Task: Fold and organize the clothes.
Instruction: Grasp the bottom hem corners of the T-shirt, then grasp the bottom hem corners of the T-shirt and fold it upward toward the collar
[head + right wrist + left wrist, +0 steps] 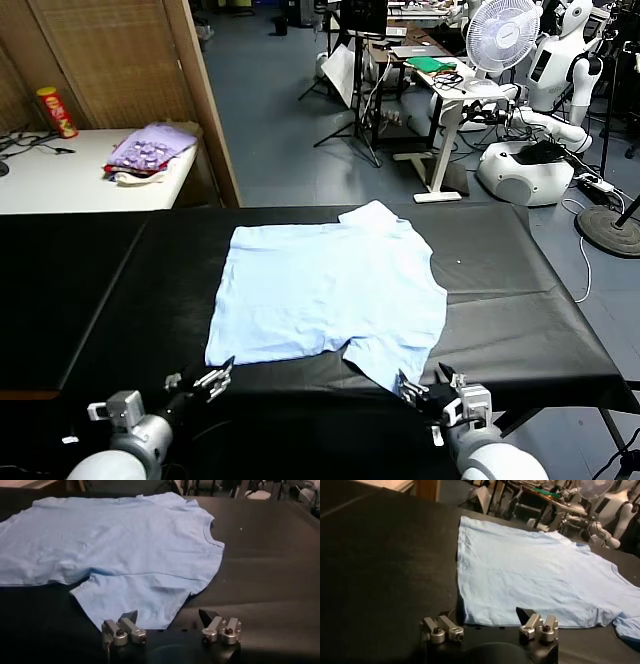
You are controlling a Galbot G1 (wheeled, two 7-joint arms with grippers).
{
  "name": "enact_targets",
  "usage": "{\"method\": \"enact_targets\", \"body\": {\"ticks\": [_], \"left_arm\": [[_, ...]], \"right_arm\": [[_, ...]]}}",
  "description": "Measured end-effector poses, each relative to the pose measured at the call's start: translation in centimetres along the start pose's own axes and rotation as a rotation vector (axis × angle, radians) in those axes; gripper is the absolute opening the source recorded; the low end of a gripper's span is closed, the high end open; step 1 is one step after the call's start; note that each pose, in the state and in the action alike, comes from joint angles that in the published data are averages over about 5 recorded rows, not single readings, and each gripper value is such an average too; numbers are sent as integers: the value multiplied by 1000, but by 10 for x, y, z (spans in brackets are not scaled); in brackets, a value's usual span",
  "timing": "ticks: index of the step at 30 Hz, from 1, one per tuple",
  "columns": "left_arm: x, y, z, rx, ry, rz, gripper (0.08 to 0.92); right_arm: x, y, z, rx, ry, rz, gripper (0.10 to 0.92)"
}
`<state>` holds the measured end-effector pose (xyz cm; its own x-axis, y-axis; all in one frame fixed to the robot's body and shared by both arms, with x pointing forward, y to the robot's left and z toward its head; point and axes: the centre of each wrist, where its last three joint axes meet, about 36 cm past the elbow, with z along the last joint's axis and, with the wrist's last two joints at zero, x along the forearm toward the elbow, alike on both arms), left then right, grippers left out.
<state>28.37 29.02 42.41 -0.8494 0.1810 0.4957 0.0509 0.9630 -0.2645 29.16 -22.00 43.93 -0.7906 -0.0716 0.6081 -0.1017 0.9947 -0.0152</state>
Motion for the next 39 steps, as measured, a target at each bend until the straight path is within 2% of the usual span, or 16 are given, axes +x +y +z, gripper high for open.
{"method": "enact_targets", "body": {"ticks": [3,6,9,13,16,17,20,27,33,36,39], "left_arm": [[-2,0,0,-3,-6,-6,798],[-6,1,1,-3,-15,-19,758],[-8,4,4,-7,-11,-25,627],[-10,7,9,-10,-3,-25,393],[-10,6,11,-14,1,-22,230],[-10,5,12,-16,2,-21,185],[-9,3,12,-29,1,-23,130],[5,2,9,-61,-5,-39,130],[31,2,2,-84,-7,-41,130],[37,0,-2,-98,-34,-39,130],[33,-3,-6,-111,-86,-37,130]], "right_arm": [[-2,1,1,-2,3,0,755],[-6,3,4,-4,10,3,640],[-9,3,6,-7,18,6,482],[-10,5,11,-13,31,3,252],[-7,6,13,-19,38,10,138],[-4,7,13,-21,38,14,122],[6,8,13,-28,34,29,121],[37,9,4,-32,2,30,121],[33,2,-3,-22,-49,10,121],[18,-5,-8,-11,-126,0,121],[-2,-14,-15,9,-203,-8,121]]}}
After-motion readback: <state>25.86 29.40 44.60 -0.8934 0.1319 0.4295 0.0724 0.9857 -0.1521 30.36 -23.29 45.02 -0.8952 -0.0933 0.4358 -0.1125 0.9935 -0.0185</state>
